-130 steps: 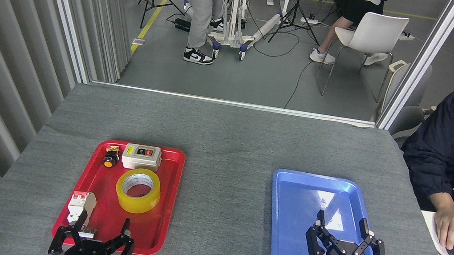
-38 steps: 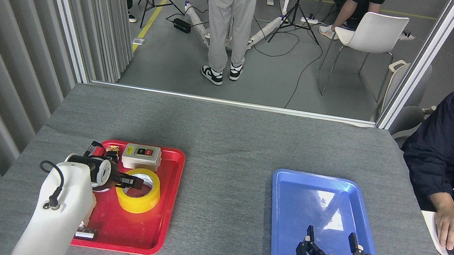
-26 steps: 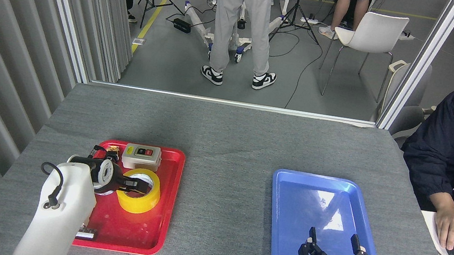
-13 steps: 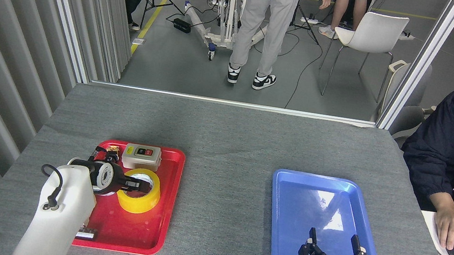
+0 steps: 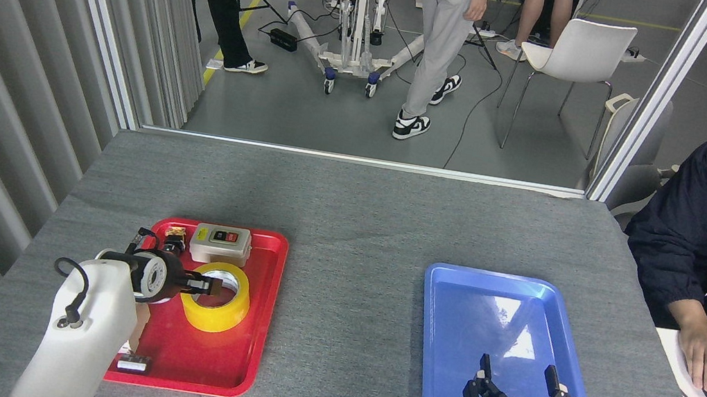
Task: Place and move tape with both arms
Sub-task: 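Grasp the yellow tape roll's rim with the left gripper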
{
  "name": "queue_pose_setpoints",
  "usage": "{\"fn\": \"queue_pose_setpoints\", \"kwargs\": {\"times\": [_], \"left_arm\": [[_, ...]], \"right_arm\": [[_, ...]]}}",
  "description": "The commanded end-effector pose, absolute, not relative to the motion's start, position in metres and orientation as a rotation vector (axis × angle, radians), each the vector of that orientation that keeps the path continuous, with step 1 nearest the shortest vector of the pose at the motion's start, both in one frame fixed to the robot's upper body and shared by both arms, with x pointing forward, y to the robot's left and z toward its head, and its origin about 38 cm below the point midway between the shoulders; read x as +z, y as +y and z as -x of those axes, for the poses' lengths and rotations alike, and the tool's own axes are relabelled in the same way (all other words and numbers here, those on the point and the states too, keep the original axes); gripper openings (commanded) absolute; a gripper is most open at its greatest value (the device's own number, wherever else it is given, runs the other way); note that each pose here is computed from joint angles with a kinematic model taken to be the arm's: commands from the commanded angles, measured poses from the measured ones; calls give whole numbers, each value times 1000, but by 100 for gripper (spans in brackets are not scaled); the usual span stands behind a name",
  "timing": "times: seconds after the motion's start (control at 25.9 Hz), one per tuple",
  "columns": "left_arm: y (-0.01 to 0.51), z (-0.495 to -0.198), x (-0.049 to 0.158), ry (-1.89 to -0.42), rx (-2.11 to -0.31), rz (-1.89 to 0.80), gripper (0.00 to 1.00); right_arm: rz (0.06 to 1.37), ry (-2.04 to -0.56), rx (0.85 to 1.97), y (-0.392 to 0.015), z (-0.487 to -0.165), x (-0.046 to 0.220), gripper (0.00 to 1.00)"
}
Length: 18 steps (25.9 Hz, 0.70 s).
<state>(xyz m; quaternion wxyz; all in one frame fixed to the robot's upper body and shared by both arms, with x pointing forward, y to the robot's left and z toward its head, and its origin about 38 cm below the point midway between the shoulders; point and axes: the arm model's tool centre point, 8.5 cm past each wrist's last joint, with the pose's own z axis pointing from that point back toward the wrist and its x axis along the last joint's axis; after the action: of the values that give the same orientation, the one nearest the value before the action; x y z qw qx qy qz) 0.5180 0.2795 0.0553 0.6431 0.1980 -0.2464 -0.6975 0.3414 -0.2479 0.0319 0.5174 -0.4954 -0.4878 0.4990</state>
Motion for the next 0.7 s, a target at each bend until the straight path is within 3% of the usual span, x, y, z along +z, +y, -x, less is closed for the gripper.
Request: {"fn": "queue_pose_setpoints", "kwargs": {"times": [0.0, 0.23, 0.43, 0.66], "left_arm": [[285, -514, 48, -547, -1607, -432, 77], [285, -513, 47, -556, -1637, -422, 77], [284, -513, 47, -555, -1641, -423, 58], [283, -513, 47, -561, -1640, -427, 51]], "right_arm": [[1189, -1170, 1196, -247, -341, 32, 100], [1186, -1172, 1193, -246, -342, 32, 100], [1188, -1174, 1191, -245, -343, 33, 100], [1186, -1176, 1191, -244, -343, 33, 100]]}}
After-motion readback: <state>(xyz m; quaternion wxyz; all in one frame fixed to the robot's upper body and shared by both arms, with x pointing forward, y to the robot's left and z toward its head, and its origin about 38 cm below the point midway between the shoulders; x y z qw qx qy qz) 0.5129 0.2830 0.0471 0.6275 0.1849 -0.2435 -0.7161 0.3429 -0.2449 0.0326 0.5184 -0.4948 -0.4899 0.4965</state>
